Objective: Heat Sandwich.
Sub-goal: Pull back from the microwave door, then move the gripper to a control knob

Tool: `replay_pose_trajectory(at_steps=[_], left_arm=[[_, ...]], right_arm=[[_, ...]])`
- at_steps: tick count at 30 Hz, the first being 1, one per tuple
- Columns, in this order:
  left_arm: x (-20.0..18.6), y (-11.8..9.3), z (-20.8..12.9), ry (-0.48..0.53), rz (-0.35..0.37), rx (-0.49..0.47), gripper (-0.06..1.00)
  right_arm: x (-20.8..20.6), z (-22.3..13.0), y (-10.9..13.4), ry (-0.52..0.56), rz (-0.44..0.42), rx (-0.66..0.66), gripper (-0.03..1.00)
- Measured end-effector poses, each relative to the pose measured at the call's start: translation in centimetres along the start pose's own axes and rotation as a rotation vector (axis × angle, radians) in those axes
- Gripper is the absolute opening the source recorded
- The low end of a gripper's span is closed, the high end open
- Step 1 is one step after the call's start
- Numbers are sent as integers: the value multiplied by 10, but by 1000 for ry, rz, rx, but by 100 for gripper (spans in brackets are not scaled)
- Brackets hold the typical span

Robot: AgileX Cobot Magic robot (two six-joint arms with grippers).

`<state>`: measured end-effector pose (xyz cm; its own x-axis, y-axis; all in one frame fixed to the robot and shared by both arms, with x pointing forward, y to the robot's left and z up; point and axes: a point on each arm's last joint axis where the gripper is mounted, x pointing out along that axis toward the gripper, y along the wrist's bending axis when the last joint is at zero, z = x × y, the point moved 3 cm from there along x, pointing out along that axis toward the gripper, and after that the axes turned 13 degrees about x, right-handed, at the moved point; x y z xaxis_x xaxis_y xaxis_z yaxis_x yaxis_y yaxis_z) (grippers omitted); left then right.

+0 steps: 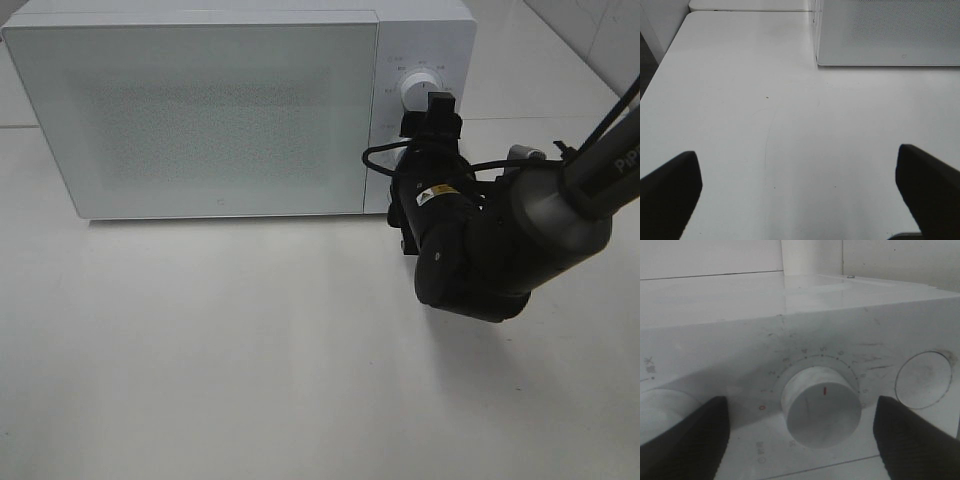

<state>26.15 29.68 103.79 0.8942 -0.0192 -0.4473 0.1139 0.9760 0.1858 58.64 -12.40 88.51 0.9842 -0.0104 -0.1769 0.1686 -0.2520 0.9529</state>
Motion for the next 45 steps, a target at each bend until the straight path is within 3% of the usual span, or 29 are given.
replay_pose_trajectory(at_steps=[11,16,25,31,34,40,45], left_arm=[[0,0,0,0,0,0,98],[0,0,0,0,0,0,98],[0,0,0,0,0,0,98],[0,0,0,0,0,0,98],[0,0,0,0,0,0,98],[0,0,0,0,0,0,98],[0,0,0,0,0,0,98]], right_arm=[[-1,-3,-1,25,-20,-102,77],[-6,-10,1,89,-65,-184,76],[-24,-3,-11,155,-218,-396,76],[-35,-4,0,236,-268,-599,76],[-41,-2,9,338,-326,-781,76],[-50,5,19,467,-404,-987,76],[-69,20,23,643,-535,-1246,76]])
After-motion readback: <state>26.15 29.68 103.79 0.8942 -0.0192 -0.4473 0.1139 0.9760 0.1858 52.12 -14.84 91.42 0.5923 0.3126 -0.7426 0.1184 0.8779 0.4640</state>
